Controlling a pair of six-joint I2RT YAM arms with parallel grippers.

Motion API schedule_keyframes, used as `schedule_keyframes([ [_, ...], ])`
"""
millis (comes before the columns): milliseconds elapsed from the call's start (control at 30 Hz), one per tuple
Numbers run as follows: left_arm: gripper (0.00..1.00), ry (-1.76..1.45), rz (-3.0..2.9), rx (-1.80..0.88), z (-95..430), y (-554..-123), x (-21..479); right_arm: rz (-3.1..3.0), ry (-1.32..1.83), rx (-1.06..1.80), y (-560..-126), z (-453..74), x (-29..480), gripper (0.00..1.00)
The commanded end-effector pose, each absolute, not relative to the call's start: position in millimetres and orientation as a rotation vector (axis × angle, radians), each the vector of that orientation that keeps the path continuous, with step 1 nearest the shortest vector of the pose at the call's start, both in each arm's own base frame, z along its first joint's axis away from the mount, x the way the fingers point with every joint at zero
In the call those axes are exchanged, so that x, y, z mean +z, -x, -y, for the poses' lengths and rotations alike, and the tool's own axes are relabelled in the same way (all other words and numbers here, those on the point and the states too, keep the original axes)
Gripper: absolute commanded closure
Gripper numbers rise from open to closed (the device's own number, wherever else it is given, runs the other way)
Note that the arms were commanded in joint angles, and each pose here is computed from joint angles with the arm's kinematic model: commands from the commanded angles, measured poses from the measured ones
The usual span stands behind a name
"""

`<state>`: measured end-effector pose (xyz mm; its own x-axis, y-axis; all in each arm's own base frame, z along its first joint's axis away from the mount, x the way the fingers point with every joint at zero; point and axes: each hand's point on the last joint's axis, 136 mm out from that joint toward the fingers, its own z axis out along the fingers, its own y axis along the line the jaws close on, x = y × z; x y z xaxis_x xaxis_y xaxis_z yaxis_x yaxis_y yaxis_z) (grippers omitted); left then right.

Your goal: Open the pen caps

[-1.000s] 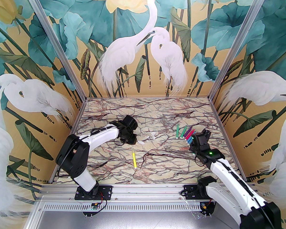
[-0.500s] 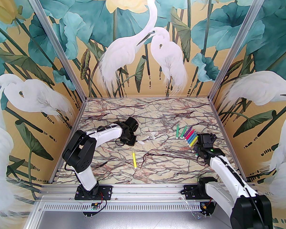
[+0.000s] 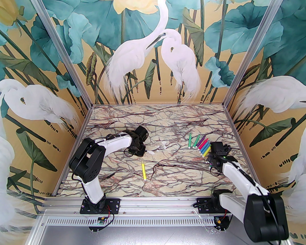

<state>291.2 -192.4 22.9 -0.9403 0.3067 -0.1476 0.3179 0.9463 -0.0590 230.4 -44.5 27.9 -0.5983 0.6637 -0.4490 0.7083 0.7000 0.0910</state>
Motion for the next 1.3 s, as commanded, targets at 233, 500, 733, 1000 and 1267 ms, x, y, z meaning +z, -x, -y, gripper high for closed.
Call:
schedule_keyframes([
  [233, 0.84, -0.494, -2.935, -0.098, 195, -300, 25, -2.441, -1.056, -0.161, -248, 51, 30, 0.82],
  [500, 0.77, -0.48, -2.928, -0.111, 196, -300, 29, -2.464, -1.066, -0.145, -251, 49, 23, 0.81],
  [733, 0.73, -0.475, -2.921, -0.116, 195, -300, 33, -2.471, -1.065, -0.142, -252, 49, 22, 0.75],
  [1000, 0.67, -0.451, -2.891, -0.159, 198, -300, 48, -2.461, -1.053, -0.146, -251, 50, 27, 0.71],
  [1267, 0.51, -0.395, -2.806, -0.219, 197, -299, 79, -2.438, -1.012, -0.075, -254, 43, 45, 0.69],
])
